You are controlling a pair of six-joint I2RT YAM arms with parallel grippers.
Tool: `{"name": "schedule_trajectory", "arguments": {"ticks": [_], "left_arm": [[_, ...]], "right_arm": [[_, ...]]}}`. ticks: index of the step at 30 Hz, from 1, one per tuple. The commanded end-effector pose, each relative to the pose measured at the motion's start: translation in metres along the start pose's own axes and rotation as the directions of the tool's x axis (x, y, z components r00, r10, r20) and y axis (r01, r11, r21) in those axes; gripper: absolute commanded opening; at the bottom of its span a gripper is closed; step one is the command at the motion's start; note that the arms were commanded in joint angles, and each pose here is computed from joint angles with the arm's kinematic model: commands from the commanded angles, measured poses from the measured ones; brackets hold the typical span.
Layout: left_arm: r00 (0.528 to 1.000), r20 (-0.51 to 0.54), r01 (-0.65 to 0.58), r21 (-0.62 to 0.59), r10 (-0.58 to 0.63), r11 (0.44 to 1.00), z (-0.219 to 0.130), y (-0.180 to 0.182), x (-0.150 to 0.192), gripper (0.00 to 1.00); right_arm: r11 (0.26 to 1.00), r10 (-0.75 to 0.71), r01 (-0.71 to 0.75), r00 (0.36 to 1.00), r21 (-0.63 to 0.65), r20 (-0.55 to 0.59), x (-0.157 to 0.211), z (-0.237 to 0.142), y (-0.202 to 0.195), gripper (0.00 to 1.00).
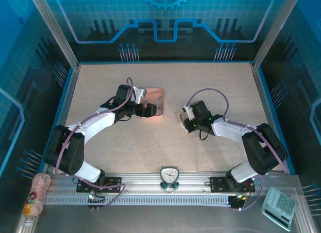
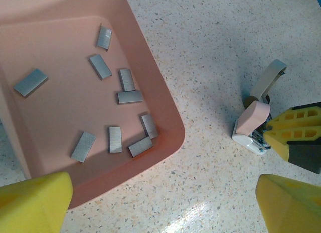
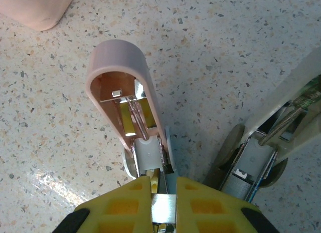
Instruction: Load the staples into the stapler
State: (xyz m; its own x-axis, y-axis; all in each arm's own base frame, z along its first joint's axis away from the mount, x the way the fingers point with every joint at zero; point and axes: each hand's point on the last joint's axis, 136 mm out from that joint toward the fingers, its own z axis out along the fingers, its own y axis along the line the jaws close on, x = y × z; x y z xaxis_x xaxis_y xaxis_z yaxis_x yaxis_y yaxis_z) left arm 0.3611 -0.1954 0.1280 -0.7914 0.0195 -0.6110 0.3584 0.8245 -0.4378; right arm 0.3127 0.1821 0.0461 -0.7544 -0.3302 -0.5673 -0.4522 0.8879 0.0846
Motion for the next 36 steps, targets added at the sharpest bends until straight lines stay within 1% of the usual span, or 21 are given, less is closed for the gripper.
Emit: {"name": "schedule_trajectory", "arguments": {"ticks": [1,16,26,31,36], "left_arm": [[1.0,0.005,0.0,0.013,0.0,1.0,-0.003,-0.002,-0.008,0.95],[1.0,0.0,0.001,0.018,-0.001,1.0,-0.002,-0.003,-0.008,0.95],[1.0,0.0,0.001,0.023,-0.001,1.0,-0.002,-0.004,-0.009,0.94],[1.0,0.001,0.001,0.025,-0.001,1.0,-0.003,-0.004,-0.009,0.94],[1.0,0.004,0.0,0.027,0.0,1.0,-0.003,-0.005,-0.01,0.94]], "right_arm": [[1.0,0.013,-0.013,1.0,-0.005,-0.012,-0.003,0.0,0.001,0.15],[1.0,-0.006,0.006,0.999,-0.008,-0.045,0.003,0.003,0.007,0.14],[0.999,-0.016,0.013,0.998,-0.05,-0.053,0.004,0.004,0.018,0.13],[0.999,-0.009,0.005,0.998,-0.054,-0.064,0.007,0.006,0.021,0.14],[0.999,0.006,-0.009,0.998,-0.047,-0.058,0.002,0.003,0.023,0.13]]}}
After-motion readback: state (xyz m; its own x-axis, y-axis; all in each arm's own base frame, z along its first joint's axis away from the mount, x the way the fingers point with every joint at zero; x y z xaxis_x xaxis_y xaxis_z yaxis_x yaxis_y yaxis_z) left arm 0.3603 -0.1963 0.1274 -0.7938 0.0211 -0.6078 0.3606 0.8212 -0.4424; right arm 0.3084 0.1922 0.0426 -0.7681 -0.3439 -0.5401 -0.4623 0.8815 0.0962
